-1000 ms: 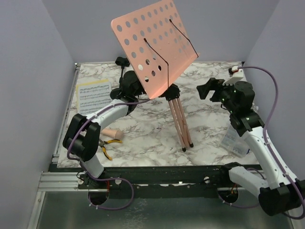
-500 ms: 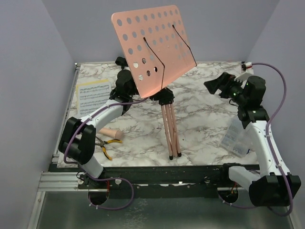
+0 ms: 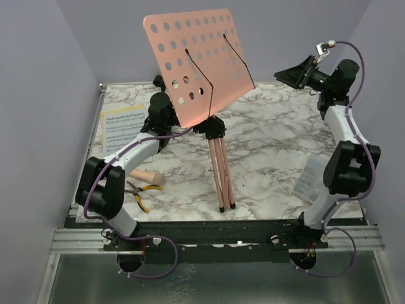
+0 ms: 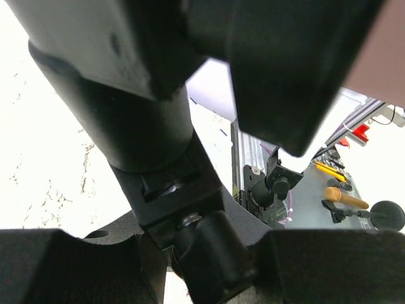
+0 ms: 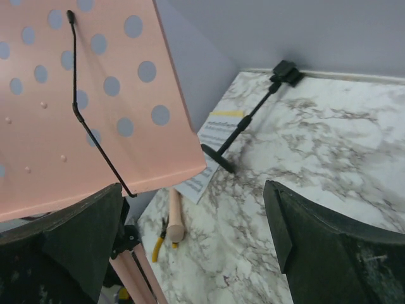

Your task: Set up the instrument practice props

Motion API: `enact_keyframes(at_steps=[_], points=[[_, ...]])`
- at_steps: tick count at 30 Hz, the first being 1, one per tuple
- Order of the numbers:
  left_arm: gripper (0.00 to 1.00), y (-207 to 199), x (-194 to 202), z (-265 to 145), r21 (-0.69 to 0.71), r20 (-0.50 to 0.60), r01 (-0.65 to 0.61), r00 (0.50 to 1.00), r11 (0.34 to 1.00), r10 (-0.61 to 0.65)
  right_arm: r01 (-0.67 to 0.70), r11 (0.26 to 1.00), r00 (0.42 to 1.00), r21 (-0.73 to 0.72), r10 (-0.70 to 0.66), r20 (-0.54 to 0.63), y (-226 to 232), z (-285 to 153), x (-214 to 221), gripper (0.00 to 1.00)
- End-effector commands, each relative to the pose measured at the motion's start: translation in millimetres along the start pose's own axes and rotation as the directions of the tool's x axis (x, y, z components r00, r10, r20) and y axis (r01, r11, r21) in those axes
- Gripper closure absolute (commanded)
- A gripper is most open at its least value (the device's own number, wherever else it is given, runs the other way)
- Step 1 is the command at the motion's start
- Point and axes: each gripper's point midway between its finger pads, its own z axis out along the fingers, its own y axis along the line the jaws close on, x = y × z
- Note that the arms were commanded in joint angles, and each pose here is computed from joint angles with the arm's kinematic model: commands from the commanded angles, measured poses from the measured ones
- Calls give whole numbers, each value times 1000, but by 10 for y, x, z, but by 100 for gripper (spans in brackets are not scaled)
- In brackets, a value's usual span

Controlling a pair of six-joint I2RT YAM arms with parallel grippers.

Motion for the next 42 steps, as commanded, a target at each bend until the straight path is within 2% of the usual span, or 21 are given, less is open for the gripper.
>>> enact_keyframes(at_steps=[1,7,12,22,29,36,42], points=[[100,-585,-577,-84,105,122,-299,950,948,286,8,959,982,-282,-60,-177,338,200,156,2],[100,-542,-611,-33,130,115,-282,956,950,269,-48,921,959,-386,-65,-276,347,752,327,3],[100,-495,-634,32,178,90,-270,962,946,257,-82,888,943,-452,-78,-323,504,949,413,8],[100,-355,-659,111,274,0,-228,972,934,237,-55,868,939,-494,-123,-321,965,634,401,34],[100,-293,-681,48,301,-42,-209,972,931,231,0,880,963,-475,-129,-238,1113,210,335,33],[100,-371,-721,36,333,-42,-211,970,919,238,48,870,964,-491,-169,-206,1390,54,306,34],[100,-470,-741,3,375,-39,-199,973,905,230,92,859,975,-504,-181,-131,1585,-99,233,36]])
